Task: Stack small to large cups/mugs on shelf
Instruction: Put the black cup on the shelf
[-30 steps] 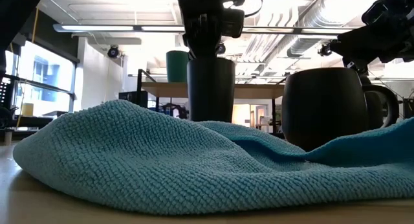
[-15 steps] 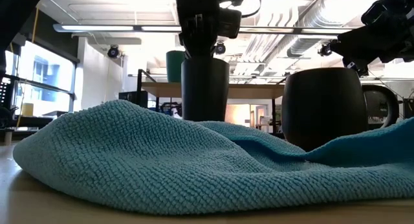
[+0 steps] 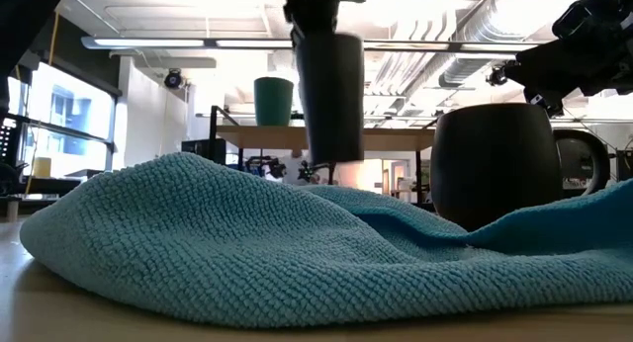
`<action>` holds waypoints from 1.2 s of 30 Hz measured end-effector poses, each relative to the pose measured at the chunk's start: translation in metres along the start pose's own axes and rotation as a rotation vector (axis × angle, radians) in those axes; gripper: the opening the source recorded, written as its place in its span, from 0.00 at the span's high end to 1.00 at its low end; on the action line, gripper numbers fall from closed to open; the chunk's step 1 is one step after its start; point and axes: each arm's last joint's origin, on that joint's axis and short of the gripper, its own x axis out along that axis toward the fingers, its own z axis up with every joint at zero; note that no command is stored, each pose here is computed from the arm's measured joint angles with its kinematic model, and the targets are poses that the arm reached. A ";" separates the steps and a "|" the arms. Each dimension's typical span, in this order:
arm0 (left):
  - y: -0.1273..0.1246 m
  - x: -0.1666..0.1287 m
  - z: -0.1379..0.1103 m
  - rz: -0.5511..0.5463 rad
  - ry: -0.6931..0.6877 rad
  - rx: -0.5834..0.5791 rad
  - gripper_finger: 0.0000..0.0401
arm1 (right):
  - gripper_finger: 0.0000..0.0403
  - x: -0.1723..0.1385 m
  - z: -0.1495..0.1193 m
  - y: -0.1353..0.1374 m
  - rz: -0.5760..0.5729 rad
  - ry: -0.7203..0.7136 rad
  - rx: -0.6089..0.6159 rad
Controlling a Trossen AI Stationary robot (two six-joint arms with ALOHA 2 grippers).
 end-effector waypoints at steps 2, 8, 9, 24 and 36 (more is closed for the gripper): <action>0.004 -0.011 0.002 0.013 -0.017 -0.006 1.00 | 0.74 0.000 0.000 0.000 0.000 0.000 0.000; 0.016 -0.041 0.006 0.073 -0.072 -0.038 1.00 | 0.74 0.000 0.000 0.000 -0.005 -0.001 0.000; 0.018 -0.046 0.006 0.079 -0.082 -0.043 1.00 | 0.74 0.000 0.000 0.000 -0.005 -0.002 0.000; 0.047 -0.080 0.002 0.163 -0.152 -0.108 1.00 | 0.74 0.000 0.000 0.000 -0.004 -0.001 0.015; 0.074 -0.081 -0.001 0.213 -0.156 -0.185 1.00 | 0.74 0.000 0.000 0.000 -0.007 -0.003 0.015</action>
